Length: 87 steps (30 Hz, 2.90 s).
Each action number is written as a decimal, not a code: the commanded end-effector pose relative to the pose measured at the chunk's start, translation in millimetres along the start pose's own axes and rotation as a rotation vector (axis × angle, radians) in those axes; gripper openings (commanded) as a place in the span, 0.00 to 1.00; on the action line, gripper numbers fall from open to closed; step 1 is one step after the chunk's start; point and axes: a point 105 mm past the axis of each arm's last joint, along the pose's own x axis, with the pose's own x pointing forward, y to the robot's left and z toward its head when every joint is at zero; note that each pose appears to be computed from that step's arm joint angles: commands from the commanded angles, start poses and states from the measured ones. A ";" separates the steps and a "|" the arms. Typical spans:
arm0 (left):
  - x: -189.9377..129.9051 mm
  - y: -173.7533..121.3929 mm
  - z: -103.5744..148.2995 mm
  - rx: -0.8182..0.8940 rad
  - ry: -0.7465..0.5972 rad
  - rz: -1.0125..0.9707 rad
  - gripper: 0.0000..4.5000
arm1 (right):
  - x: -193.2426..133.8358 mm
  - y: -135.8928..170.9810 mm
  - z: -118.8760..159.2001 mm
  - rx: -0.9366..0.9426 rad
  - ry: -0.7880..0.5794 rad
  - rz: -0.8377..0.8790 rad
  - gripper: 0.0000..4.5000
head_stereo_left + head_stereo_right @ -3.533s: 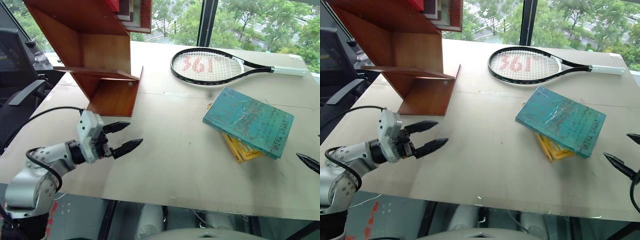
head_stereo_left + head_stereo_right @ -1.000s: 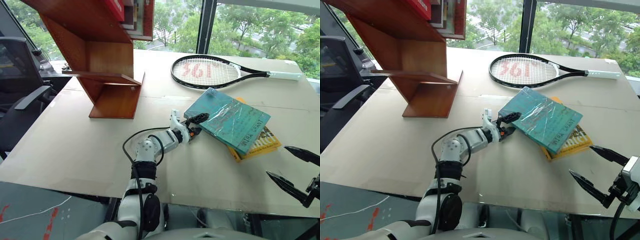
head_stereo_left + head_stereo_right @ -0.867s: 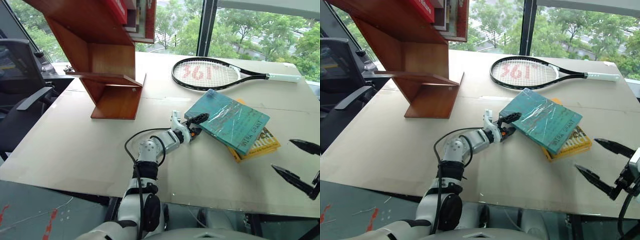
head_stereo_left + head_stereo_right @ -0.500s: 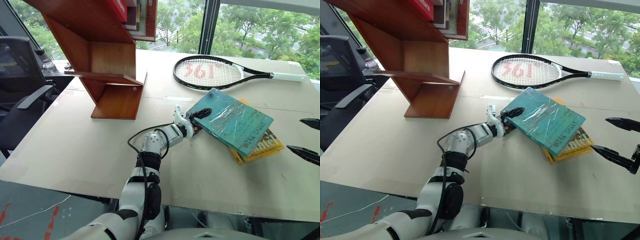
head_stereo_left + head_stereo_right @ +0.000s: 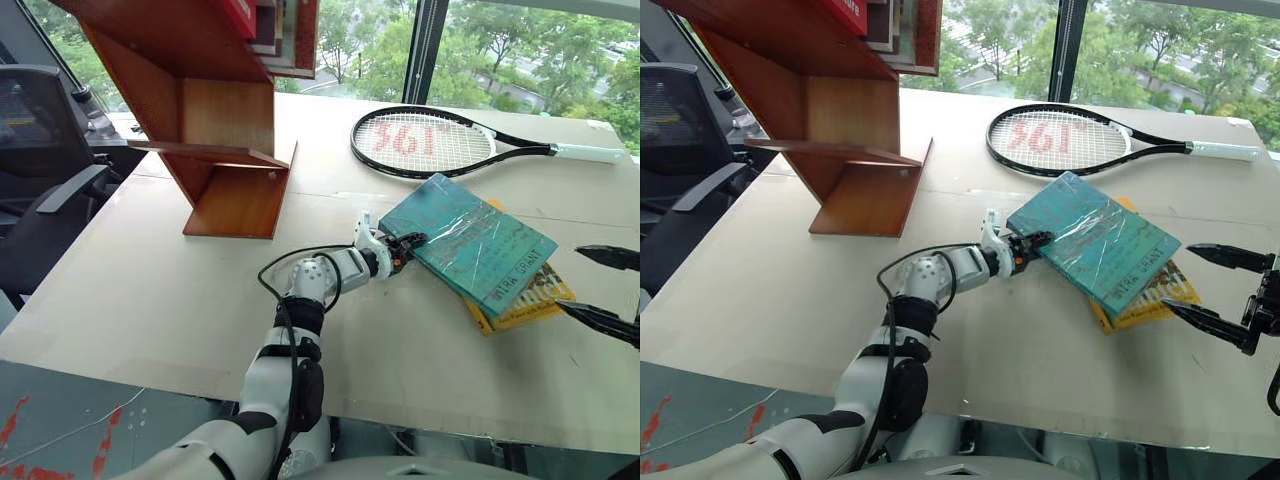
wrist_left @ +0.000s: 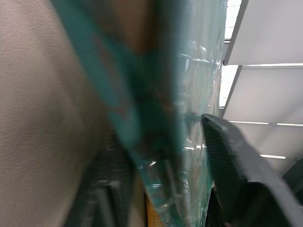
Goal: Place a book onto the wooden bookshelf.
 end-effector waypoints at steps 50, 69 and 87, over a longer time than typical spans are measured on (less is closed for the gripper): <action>-243.3 -148.7 90.2 2.471 -0.152 0.118 0.02 | 55.7 -3.6 45.9 -0.098 -0.256 0.044 1.00; -262.8 -237.1 67.5 2.587 -0.124 0.257 0.02 | 77.3 -22.1 55.8 -0.152 -0.317 0.101 1.00; -342.8 -185.6 132.2 2.317 0.458 1.115 0.02 | 93.3 -29.2 62.0 -0.201 -0.422 0.124 1.00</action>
